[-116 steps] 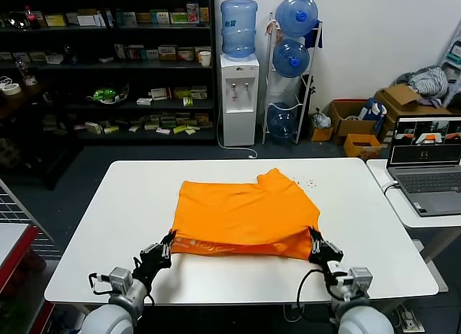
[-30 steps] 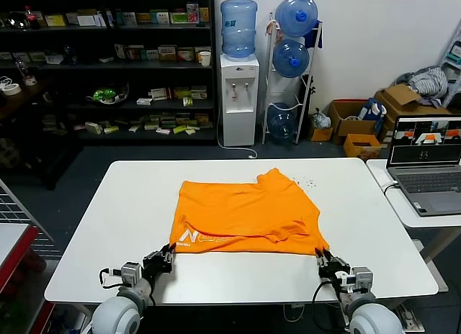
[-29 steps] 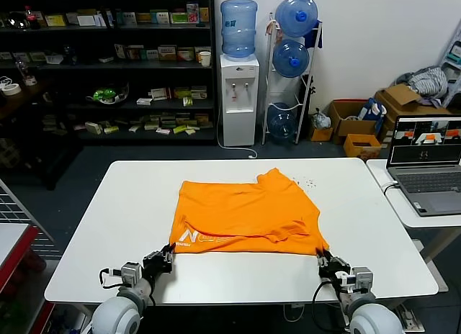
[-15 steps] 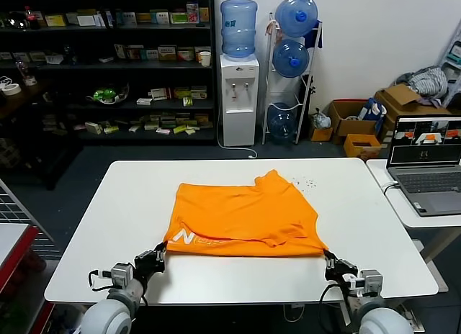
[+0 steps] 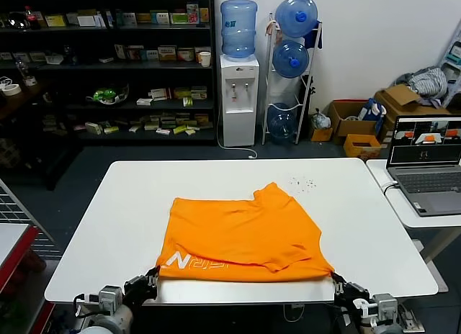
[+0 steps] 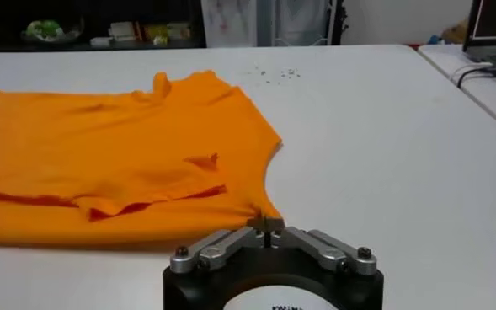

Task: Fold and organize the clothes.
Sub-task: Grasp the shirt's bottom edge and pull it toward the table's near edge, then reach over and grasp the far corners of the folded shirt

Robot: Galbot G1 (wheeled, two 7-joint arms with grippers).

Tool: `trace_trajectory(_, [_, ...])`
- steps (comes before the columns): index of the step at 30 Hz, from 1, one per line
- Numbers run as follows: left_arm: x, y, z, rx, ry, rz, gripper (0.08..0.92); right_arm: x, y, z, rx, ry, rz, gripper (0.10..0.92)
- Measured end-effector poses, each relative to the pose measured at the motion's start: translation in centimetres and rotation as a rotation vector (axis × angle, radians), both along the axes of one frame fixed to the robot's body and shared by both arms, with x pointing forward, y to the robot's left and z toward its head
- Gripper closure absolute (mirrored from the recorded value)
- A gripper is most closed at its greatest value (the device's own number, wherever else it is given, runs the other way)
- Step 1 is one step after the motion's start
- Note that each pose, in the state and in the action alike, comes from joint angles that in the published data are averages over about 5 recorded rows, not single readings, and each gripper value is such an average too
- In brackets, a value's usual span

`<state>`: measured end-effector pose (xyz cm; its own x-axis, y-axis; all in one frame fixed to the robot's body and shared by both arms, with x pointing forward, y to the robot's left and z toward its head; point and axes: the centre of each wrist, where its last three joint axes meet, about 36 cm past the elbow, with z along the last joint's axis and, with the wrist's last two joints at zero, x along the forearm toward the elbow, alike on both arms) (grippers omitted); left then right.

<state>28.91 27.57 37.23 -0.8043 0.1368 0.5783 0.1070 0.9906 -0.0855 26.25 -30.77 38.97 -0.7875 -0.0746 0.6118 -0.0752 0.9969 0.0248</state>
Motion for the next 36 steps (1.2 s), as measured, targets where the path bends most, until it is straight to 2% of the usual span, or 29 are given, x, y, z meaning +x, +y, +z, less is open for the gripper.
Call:
trace_trajectory(4, [-0.7, 0.0, 0.5, 0.005, 0.016, 0.002, 0.803, -0.3, -0.1, 0.6, -0.011, -0.001, 0.007, 0.824])
trace_trajectory(10, [-0.6, 0.2, 1.9, 0.015, 0.014, 0.006, 0.629, 0.4, -0.2, 1.8, -0.017, -0.032, 0.017, 0.651])
trace_trajectory(14, [0.1, 0.8, 3.0, 0.018, -0.006, 0.010, 0.517, 2.0, -0.4, 2.6, -0.009, -0.072, 0.024, 0.538])
trace_trajectory(18, [1.6, 1.5, 3.8, 0.008, -0.051, 0.011, 0.404, 5.2, -0.3, 2.7, 0.013, -0.121, 0.016, 0.417])
trace_trajectory(24, [6.0, 2.4, 3.5, -0.021, -0.128, 0.010, 0.235, 12.6, 0.7, 1.7, 0.064, -0.177, -0.009, 0.251])
trace_trajectory(26, [7.9, 2.8, 3.0, -0.031, -0.146, 0.011, 0.196, 15.4, 1.4, 1.4, 0.077, -0.187, -0.015, 0.221])
trace_trajectory(31, [13.1, 3.7, 1.6, -0.053, -0.169, 0.014, 0.177, 22.0, 3.4, 0.8, 0.096, -0.202, -0.011, 0.200])
trace_trajectory(36, [17.5, 4.2, 0.3, -0.066, -0.163, 0.027, 0.177, 26.9, 5.4, 0.0, 0.094, -0.192, -0.001, 0.200])
